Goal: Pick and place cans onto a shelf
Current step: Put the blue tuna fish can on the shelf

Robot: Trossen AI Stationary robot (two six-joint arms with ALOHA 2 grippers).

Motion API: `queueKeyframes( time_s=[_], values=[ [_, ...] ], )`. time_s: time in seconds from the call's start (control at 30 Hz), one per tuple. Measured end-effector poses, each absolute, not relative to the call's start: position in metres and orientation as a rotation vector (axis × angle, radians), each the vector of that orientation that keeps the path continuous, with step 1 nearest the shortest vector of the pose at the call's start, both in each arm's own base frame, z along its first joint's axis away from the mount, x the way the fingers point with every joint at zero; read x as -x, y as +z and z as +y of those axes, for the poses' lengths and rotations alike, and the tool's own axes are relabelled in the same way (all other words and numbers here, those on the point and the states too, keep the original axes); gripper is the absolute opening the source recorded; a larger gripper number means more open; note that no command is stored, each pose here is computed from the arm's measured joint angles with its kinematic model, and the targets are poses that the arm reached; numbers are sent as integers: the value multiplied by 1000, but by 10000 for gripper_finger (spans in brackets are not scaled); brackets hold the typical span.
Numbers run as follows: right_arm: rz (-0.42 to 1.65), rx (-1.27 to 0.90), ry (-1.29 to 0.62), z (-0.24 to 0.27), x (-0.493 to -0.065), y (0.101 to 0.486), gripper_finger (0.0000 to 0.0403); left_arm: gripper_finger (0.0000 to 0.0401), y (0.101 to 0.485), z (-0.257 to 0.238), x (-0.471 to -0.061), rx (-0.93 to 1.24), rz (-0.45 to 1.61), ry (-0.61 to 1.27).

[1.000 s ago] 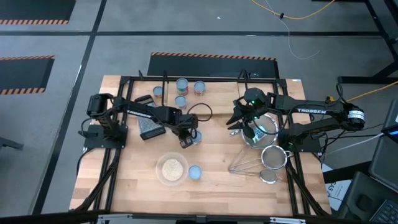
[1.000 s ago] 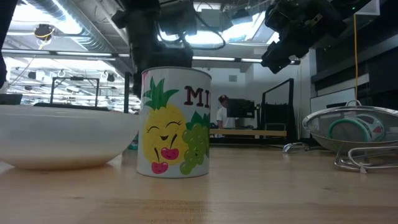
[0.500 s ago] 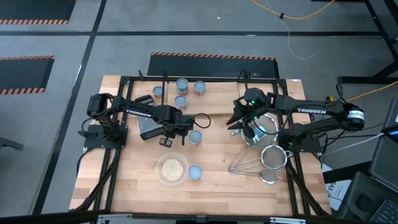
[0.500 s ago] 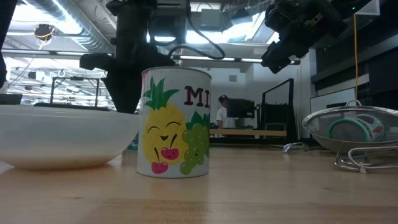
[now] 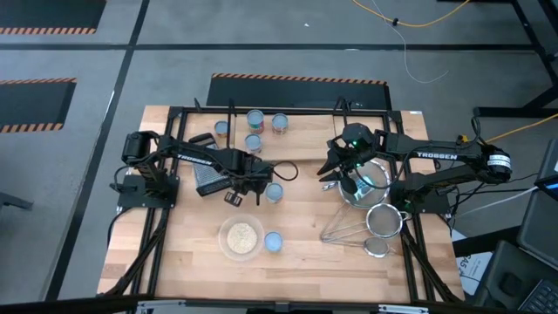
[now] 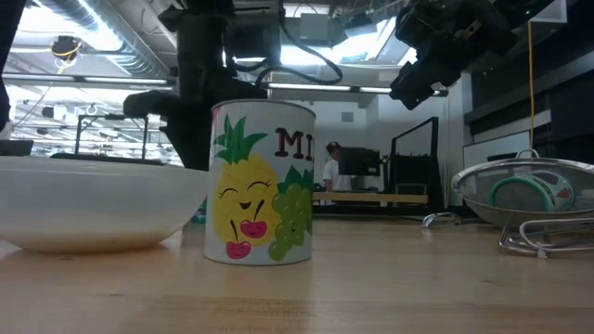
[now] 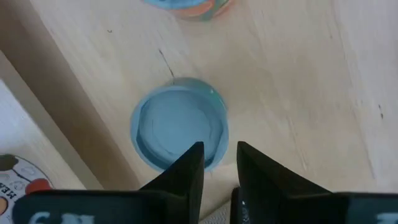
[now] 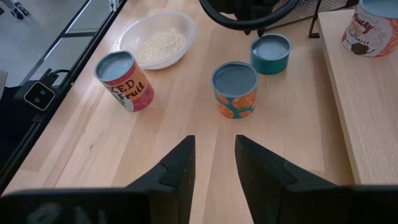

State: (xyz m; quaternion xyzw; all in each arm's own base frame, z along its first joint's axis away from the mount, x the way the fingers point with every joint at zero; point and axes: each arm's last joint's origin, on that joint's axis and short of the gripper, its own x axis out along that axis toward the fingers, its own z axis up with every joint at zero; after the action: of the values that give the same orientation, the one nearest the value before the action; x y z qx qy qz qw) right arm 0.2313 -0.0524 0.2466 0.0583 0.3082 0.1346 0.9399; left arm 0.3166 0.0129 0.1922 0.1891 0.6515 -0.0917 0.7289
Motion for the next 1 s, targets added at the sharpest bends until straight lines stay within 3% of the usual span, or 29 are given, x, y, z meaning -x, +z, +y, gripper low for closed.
queueKeyframes(
  time_s=[1.0],
  values=[
    [628, -116, 276, -52, -231, 247, 118, 88, 173, 12, -310, -389, 1430, -197]
  ],
)
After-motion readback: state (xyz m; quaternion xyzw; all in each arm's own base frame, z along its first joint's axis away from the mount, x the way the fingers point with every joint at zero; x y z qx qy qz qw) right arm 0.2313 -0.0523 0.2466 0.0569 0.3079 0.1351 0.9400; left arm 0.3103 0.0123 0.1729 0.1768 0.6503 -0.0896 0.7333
